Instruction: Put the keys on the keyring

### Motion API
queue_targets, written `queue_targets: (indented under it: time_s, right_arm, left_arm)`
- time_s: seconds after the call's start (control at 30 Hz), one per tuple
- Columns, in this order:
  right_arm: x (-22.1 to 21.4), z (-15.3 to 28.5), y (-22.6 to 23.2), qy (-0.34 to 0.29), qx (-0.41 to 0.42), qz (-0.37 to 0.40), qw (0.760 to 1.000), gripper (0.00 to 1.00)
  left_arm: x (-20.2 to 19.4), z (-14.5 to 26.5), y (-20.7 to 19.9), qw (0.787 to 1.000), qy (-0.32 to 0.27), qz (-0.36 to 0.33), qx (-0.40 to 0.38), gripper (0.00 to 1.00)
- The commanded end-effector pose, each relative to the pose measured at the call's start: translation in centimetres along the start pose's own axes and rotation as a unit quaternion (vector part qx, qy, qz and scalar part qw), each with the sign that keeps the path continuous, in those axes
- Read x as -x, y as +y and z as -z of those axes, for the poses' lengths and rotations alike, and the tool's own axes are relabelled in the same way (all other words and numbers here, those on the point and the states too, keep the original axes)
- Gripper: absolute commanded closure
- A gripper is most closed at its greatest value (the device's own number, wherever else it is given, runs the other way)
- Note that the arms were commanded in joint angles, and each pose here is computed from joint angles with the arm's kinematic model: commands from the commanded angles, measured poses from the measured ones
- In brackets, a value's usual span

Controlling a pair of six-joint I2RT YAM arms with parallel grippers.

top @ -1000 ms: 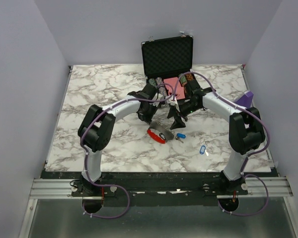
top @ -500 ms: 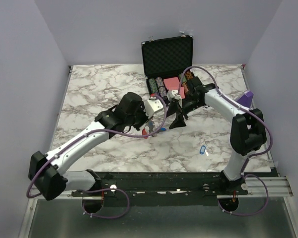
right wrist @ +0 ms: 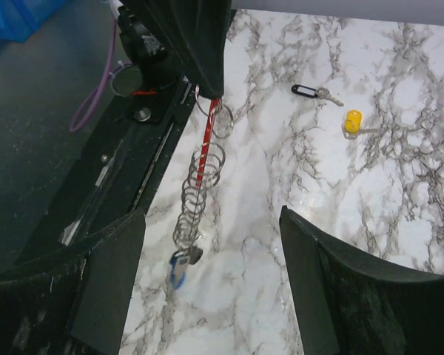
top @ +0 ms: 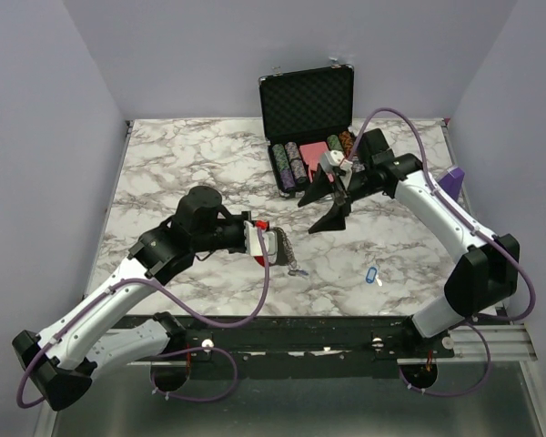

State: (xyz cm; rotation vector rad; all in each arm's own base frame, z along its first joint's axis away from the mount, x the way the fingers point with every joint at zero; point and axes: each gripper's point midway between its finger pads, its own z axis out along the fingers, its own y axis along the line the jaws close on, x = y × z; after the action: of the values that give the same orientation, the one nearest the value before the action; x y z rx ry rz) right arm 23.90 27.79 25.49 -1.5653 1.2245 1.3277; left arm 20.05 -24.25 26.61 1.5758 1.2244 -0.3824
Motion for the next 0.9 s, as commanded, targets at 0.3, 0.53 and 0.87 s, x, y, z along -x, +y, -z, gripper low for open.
queue_targets:
  time_s: [0.3,0.53,0.87]
  right_arm:
    - [0.5,-4.5,3.4,0.002,0.047,-0.005,0.999,0.21]
    - [0.7,-5.9,3.9,0.016,0.056,0.000,0.998,0.35]
    - [0.6,-6.3,3.4,0.028,0.043,-0.010,0.999,0.49]
  left_arm:
    - [2.8,-0.8,-2.6,0.995,-0.076,-0.003,-0.069,1.00]
    - [3.5,-1.4,-2.8,0.987,-0.086,0.117,-0.066,1.00]
    - [2.6,-2.1,-3.4,0.969,-0.059,0.229,-0.066,1.00]
